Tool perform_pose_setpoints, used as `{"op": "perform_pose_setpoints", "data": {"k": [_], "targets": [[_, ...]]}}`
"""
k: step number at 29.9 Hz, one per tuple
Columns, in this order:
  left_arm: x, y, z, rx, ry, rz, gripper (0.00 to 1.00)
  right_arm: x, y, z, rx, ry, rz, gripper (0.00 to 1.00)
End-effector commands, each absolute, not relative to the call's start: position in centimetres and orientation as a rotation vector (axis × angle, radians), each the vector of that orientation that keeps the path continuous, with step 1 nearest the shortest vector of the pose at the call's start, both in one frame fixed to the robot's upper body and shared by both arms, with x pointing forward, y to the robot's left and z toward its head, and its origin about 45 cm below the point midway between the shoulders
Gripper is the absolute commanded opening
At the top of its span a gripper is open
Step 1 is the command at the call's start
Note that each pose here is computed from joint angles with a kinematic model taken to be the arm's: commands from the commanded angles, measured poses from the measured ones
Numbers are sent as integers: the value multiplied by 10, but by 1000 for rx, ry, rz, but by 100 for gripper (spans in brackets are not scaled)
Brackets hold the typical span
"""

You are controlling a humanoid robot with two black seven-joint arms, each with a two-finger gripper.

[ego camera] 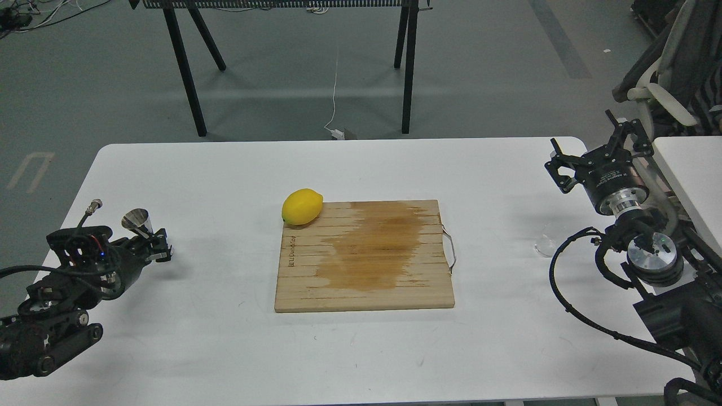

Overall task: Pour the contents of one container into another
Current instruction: 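Carry the jigger with the left gripper onto the wooden board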

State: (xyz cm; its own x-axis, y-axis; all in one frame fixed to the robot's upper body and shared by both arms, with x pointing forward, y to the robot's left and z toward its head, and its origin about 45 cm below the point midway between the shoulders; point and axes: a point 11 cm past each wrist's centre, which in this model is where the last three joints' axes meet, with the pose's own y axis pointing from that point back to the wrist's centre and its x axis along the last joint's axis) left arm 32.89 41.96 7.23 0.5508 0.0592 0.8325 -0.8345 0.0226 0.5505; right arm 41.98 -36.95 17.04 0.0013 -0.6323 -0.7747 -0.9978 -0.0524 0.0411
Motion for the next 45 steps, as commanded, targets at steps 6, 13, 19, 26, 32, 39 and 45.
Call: {"op": "perform_pose_setpoints", "data": {"k": [6, 13, 19, 26, 32, 39, 45], "targets": [[340, 424, 115, 1326, -841, 836, 0, 426, -366, 181, -1752, 1660, 850, 99], [378, 396, 195, 1234, -1094, 805, 0, 433, -368, 189, -1759, 1668, 830, 99], [394, 328, 237, 1056, -1228, 756, 0, 431, -375, 183, -1742, 1715, 843, 99], [395, 227, 221, 967, -1342, 525, 0, 430, -381, 179, -1726, 1737, 845, 99], [381, 149, 199, 897, -1400, 351, 0, 430, -390, 182, -1725, 1763, 827, 99], [373, 85, 168, 848, -1411, 290, 0, 430, -393, 183, -1729, 1772, 824, 99], [362, 55, 144, 836, -1392, 244, 0, 430, -394, 182, -1717, 1788, 829, 99]]}}
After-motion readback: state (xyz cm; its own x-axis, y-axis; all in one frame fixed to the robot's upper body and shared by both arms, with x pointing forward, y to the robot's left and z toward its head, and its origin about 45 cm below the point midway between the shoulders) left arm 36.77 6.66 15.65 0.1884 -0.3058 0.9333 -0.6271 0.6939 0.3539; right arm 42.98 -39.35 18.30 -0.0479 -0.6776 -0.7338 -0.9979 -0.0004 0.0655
